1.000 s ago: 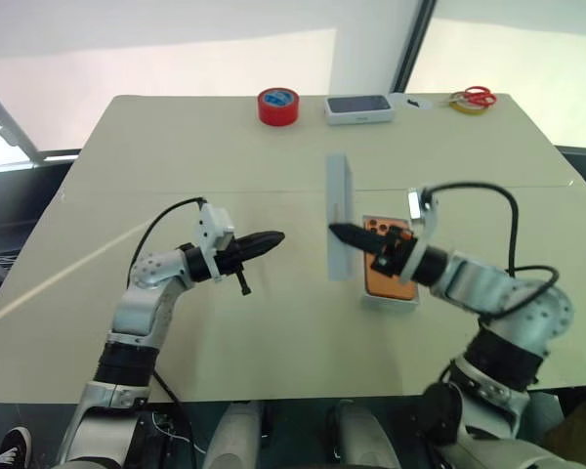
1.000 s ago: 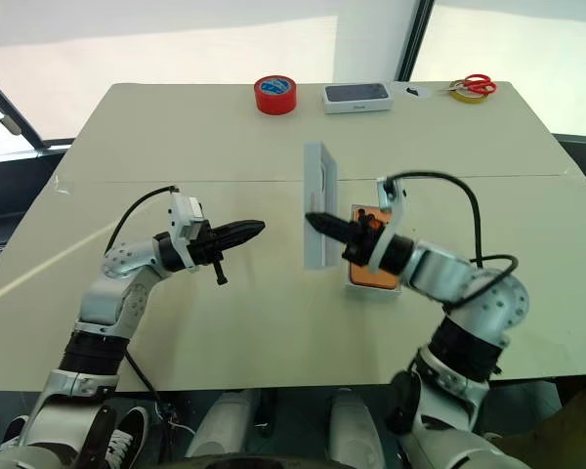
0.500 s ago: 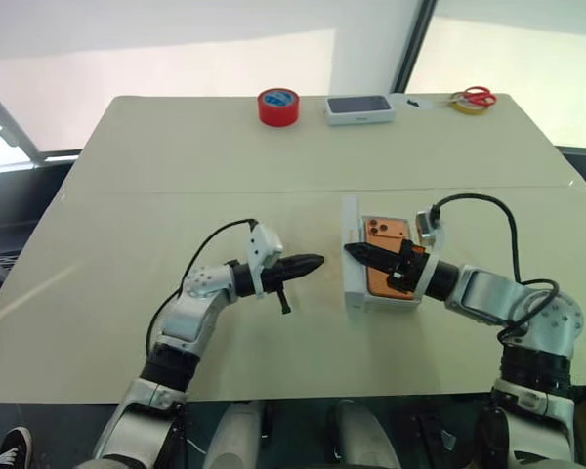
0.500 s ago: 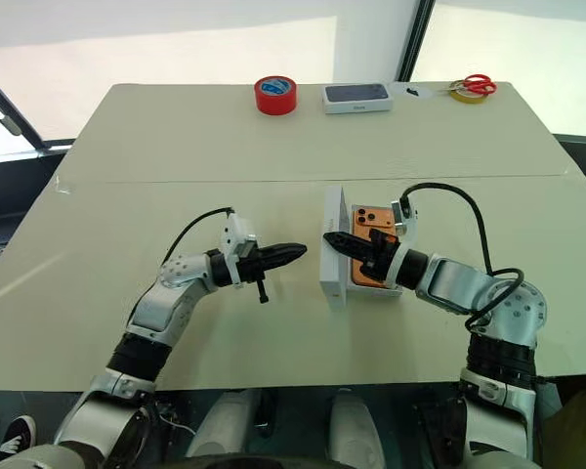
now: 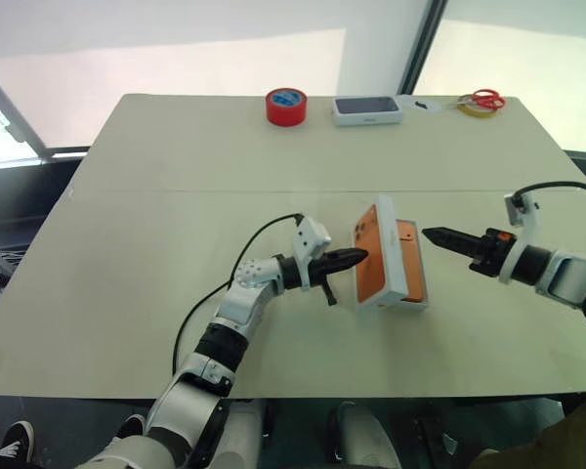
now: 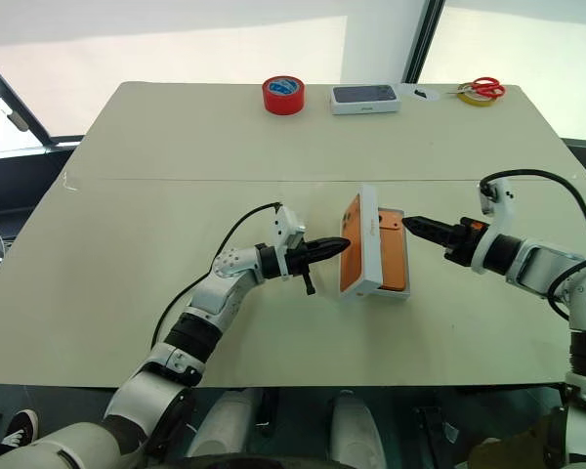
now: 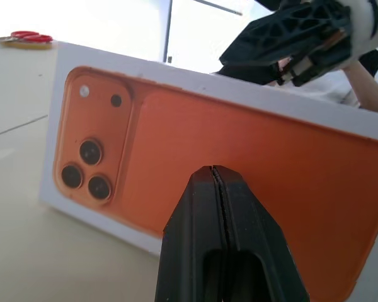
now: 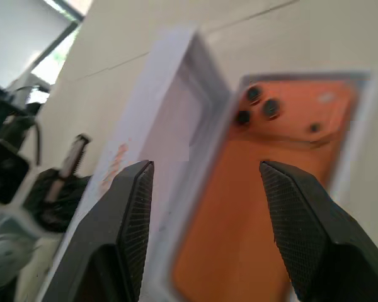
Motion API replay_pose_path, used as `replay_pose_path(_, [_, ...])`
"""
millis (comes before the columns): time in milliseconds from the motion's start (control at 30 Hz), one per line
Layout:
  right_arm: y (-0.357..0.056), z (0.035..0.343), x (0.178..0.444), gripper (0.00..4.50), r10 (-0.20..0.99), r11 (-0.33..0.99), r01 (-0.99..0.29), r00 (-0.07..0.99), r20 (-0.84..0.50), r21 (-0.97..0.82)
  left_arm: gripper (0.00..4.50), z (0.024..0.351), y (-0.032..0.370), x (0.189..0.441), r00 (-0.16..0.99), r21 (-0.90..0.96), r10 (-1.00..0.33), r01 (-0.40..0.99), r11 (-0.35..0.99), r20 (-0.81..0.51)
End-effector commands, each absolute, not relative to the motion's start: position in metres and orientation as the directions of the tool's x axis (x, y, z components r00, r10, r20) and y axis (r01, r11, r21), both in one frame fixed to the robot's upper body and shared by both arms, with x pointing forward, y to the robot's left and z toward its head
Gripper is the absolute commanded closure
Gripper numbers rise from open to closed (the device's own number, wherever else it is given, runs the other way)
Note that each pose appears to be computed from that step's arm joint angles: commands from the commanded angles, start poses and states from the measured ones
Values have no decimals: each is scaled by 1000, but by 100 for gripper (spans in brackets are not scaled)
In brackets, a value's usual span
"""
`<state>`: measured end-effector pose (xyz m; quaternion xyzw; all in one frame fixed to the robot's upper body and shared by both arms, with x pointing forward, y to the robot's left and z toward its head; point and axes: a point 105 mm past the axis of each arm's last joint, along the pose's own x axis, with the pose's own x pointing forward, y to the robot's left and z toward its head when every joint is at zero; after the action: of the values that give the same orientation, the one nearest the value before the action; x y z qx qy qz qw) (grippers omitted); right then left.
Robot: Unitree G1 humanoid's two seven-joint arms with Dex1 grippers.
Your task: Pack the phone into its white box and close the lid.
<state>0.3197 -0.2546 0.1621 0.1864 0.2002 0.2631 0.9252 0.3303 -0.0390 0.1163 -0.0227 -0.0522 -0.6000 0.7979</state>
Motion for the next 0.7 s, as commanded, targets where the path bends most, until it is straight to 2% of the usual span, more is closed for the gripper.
replay_pose_path(33, [-263, 166, 331, 160, 490, 870, -441, 828, -274, 223, 450, 127, -51, 329, 260, 54, -955, 961, 270, 142])
replay_pose_path(133, [-264, 161, 337, 160, 436, 898, -434, 859, -268, 70, 450, 124, -45, 332, 270, 67, -956, 958, 278, 117])
replay_pose_path(167, [-264, 158, 337, 182, 433, 898, -437, 859, -271, 49, 450, 122, -41, 333, 269, 55, -957, 959, 276, 112])
replay_pose_path(233, [-263, 157, 338, 247, 432, 898, -439, 863, -262, 37, 450, 122, -38, 336, 270, 59, -958, 959, 276, 99])
replay_pose_path(367, [-276, 163, 344, 449, 372, 919, -391, 898, -233, -39, 450, 120, -27, 343, 281, 73, -959, 956, 283, 47])
replay_pose_path(533, [-262, 156, 334, 449, 432, 871, -473, 866, -253, -135, 450, 90, -2, 327, 220, 39, -972, 975, 217, -80])
replay_pose_path(667, [-252, 145, 327, 449, 476, 836, -527, 834, -280, -149, 450, 71, -11, 316, 139, 45, -972, 990, 133, -187])
replay_pose_path(700, [-251, 143, 326, 449, 482, 834, -534, 828, -286, -140, 450, 72, -16, 319, 158, 38, -971, 987, 154, -177])
